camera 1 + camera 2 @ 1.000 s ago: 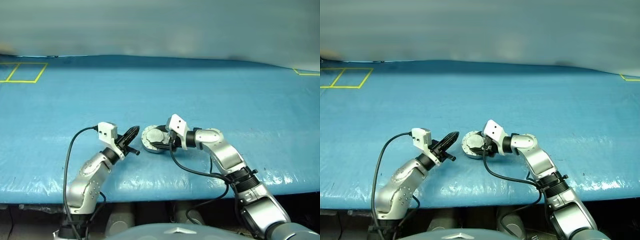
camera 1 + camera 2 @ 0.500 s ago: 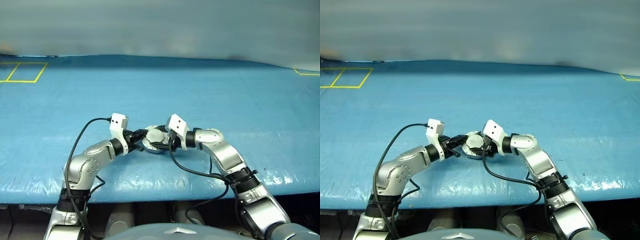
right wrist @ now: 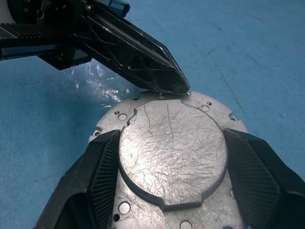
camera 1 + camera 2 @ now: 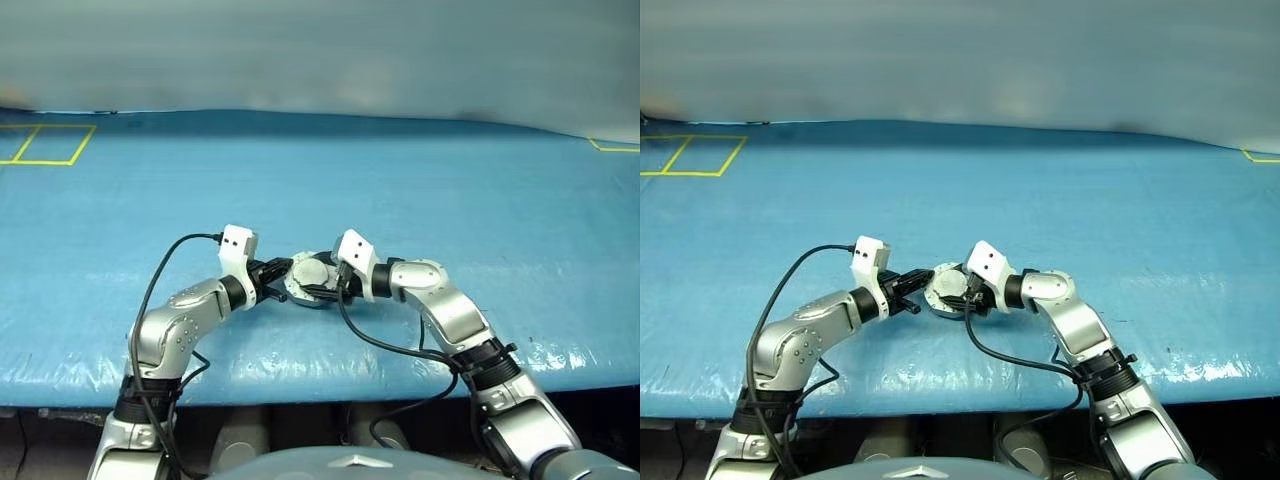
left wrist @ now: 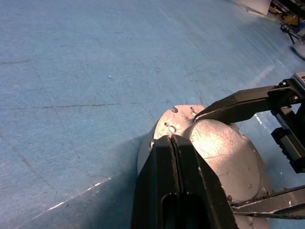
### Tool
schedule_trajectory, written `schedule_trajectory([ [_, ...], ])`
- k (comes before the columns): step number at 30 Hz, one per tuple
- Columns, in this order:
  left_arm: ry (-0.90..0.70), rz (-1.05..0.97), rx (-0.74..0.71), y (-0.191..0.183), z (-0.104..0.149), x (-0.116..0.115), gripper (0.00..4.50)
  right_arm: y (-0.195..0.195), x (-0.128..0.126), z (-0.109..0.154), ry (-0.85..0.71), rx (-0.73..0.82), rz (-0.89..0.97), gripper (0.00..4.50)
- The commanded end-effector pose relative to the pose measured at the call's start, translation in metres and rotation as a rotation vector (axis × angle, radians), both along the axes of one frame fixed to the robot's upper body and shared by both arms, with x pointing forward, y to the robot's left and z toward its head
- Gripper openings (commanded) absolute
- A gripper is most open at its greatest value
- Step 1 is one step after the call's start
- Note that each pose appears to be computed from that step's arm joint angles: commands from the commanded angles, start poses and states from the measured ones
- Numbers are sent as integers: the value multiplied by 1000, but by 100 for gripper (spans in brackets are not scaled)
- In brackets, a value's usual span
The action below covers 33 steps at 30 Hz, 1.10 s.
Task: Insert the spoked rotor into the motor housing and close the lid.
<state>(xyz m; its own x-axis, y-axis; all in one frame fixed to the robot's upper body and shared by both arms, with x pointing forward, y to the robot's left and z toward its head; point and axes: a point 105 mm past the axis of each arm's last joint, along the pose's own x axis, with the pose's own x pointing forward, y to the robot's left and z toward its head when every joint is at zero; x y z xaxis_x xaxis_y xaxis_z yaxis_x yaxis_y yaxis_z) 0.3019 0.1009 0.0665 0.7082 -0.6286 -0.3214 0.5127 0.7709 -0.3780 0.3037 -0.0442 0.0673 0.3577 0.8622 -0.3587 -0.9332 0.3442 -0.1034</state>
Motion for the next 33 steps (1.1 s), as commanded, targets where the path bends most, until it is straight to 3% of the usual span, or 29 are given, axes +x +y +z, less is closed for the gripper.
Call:
schedule_trajectory([
  [1, 14, -5, 0, 0, -2, -5, 0, 0, -9, -18, 66, -38, 9, 303],
  [12, -75, -100, -9, -18, 14, -4, 0, -1, -10, -19, 71, -37, -1, 303],
  [20, -171, -44, -2, -12, 33, 10, 0, -1, -11, -20, 76, -35, -5, 303],
  [33, -78, -64, 31, -16, 10, 3, 0, 1, -11, -19, 76, -37, -4, 303],
])
